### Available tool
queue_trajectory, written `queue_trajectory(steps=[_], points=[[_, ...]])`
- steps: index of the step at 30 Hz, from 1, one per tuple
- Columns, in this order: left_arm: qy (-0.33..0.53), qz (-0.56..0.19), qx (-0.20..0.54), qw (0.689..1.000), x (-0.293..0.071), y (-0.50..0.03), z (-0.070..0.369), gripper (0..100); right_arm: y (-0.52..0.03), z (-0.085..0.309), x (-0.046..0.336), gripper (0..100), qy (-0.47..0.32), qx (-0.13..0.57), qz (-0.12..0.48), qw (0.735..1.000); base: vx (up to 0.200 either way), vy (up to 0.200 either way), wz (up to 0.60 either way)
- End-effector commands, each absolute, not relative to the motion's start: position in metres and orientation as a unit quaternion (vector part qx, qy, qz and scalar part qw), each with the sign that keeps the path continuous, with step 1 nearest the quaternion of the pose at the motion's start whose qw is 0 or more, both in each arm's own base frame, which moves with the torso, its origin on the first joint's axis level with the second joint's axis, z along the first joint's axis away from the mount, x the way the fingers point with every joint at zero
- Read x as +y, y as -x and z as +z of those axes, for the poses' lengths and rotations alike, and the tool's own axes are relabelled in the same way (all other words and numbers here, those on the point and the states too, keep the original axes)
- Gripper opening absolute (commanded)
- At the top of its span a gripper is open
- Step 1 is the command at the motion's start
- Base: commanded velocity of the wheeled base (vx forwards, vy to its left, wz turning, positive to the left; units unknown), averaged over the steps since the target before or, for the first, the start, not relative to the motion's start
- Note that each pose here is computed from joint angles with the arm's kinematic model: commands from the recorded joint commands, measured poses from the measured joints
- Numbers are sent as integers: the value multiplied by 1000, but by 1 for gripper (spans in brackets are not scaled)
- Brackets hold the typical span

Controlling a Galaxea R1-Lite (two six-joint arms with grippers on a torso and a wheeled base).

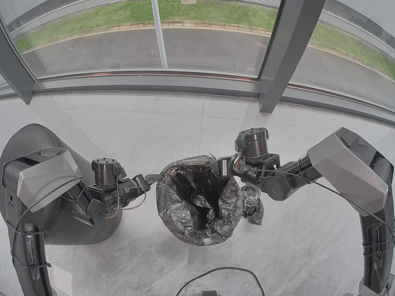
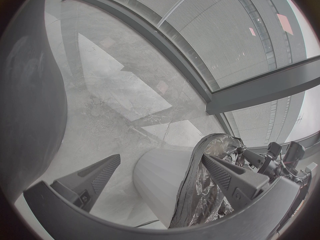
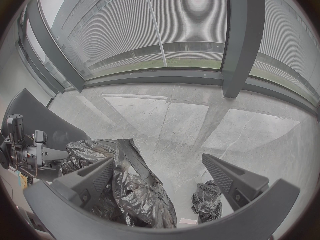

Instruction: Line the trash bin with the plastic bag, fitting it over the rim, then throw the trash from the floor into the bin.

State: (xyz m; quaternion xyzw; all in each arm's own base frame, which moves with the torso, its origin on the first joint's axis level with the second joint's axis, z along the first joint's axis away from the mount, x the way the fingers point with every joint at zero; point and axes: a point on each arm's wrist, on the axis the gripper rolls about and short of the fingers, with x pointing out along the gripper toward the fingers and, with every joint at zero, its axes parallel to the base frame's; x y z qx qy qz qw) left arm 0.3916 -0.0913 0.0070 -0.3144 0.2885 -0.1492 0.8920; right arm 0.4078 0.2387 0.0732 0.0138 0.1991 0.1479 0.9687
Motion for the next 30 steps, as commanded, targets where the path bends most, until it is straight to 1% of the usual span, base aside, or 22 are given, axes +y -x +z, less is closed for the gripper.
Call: queue_trajectory(steps=[1, 20, 27, 30], points=[[314, -145, 297, 890, -91, -392, -1, 100, -408, 70, 239, 100, -13, 202, 147, 968, 0, 0, 0], [313, -143, 306, 888, -92, -394, -11, 100, -414, 69, 232, 100, -15, 200, 139, 970, 0, 0, 0], [313, -142, 307, 888, -92, -394, -12, 100, -418, 67, 228, 100, -15, 202, 132, 970, 0, 0, 0], [314, -142, 306, 888, -91, -394, -11, 100, -420, 65, 225, 100, -14, 201, 120, 972, 0, 0, 0]])
